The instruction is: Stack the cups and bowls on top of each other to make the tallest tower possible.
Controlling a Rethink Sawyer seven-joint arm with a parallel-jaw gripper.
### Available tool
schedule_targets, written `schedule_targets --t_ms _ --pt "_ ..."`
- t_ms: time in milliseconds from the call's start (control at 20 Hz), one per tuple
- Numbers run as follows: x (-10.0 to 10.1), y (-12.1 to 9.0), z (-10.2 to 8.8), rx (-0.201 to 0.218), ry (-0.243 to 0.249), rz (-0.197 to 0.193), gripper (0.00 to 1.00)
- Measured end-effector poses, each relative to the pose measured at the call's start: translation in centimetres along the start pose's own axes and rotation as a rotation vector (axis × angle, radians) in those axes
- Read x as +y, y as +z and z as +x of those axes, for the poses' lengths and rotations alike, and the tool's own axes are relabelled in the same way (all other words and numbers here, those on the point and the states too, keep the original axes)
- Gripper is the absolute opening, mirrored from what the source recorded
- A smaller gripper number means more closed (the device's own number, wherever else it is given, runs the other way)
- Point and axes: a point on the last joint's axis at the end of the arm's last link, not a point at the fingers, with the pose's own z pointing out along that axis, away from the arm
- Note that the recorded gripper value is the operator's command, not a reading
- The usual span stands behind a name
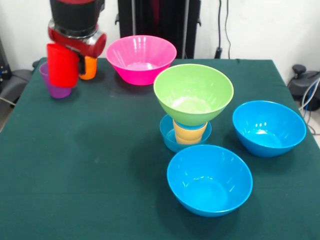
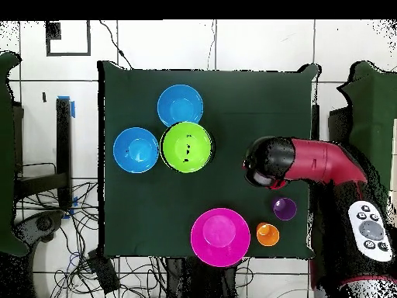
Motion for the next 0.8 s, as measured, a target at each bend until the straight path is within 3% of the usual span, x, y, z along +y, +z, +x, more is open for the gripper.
schedule_targets --t_ms 150,200,300,350,550,800 --pt "1.0 -1.4 0.7 0.088 -0.009 -0.004 0.0" --pt "1.8 -2.3 1.1 0.144 -0.024 -0.005 0.0" --pt "2.3 -2.9 1.1 0.172 -0.032 -0.007 0.0" --pt "3.0 -3.8 1.2 0.209 -0.048 -0.014 0.0" --pt "4.7 -6.0 1.1 0.236 -0.081 -0.044 0.0" --pt "6.5 -8.6 0.5 0.201 -0.104 -0.087 0.0"
